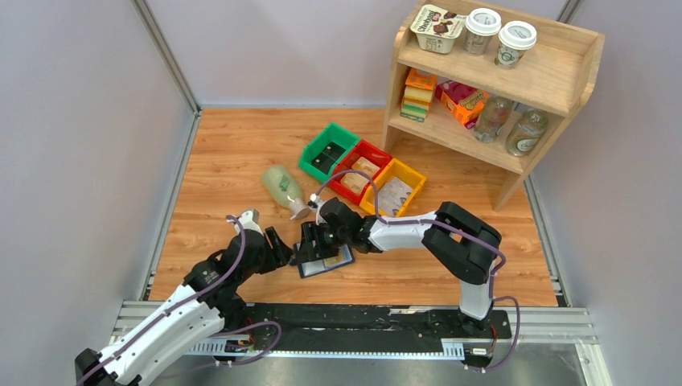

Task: Take the credit cards out of the card holder
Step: Open the card holder at the center of the board.

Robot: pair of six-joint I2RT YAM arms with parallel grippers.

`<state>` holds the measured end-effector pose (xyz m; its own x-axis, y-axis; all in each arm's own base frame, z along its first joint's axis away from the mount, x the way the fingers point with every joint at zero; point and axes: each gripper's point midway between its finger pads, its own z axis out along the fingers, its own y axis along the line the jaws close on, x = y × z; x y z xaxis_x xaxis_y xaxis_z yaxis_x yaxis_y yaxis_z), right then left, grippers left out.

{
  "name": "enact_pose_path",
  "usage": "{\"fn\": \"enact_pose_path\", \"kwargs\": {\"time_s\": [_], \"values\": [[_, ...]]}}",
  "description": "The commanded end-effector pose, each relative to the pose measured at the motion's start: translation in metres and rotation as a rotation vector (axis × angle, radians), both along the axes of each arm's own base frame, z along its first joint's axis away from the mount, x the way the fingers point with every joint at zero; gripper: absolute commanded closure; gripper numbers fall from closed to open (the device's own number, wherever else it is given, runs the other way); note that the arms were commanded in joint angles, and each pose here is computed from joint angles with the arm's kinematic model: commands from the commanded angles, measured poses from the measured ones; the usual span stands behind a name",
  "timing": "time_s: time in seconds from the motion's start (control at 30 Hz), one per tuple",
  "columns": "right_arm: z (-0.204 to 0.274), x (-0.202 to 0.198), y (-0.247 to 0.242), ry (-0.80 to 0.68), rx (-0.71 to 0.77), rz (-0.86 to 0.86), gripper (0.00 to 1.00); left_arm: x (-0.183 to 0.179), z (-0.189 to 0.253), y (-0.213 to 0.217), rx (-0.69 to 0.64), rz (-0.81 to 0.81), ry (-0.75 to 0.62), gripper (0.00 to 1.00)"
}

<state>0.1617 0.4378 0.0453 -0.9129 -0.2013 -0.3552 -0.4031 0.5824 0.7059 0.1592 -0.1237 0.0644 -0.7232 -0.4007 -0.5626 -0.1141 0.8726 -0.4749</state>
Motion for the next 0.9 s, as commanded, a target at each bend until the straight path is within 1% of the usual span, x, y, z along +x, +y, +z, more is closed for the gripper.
{"fn": "enact_pose_path", "kwargs": {"time_s": [0.0, 0.13, 0.23, 0.27, 0.4, 0.43, 0.5, 0.6, 0.77, 0.8, 0.87], "values": [[0.015, 0.004, 0.009, -0.003, 0.072, 0.013, 0.44, 0.006, 0.029, -0.013, -0.073, -0.021, -0.048, 0.39], [0.034, 0.008, 0.005, -0.065, 0.075, 0.044, 0.53, 0.014, 0.046, -0.037, -0.154, -0.063, -0.045, 0.47], [0.043, 0.013, -0.003, -0.109, 0.064, 0.051, 0.61, 0.023, 0.054, -0.049, -0.177, -0.069, -0.038, 0.51], [0.046, 0.014, -0.007, -0.121, 0.057, 0.049, 0.64, 0.027, 0.064, -0.052, -0.191, -0.065, -0.05, 0.52], [0.065, 0.02, -0.023, -0.17, 0.064, 0.025, 0.69, 0.037, 0.078, -0.063, -0.209, -0.054, -0.034, 0.53], [0.071, 0.022, -0.026, -0.19, 0.069, 0.021, 0.69, 0.038, 0.078, -0.065, -0.207, -0.055, -0.026, 0.53], [0.068, 0.022, -0.034, -0.2, 0.046, 0.029, 0.69, 0.042, 0.079, -0.068, -0.205, -0.046, -0.019, 0.53], [0.057, 0.021, -0.035, -0.172, 0.043, 0.052, 0.74, 0.046, 0.087, -0.063, -0.192, -0.015, -0.028, 0.53], [0.046, 0.013, -0.027, -0.113, 0.083, 0.085, 0.73, 0.049, 0.096, -0.056, -0.188, 0.014, -0.062, 0.54], [0.047, 0.013, -0.027, -0.12, 0.089, 0.084, 0.73, 0.048, 0.094, -0.055, -0.178, 0.012, -0.057, 0.54], [0.057, 0.017, -0.029, -0.152, 0.093, 0.069, 0.69, 0.047, 0.091, -0.055, -0.172, 0.008, -0.051, 0.55]]}}
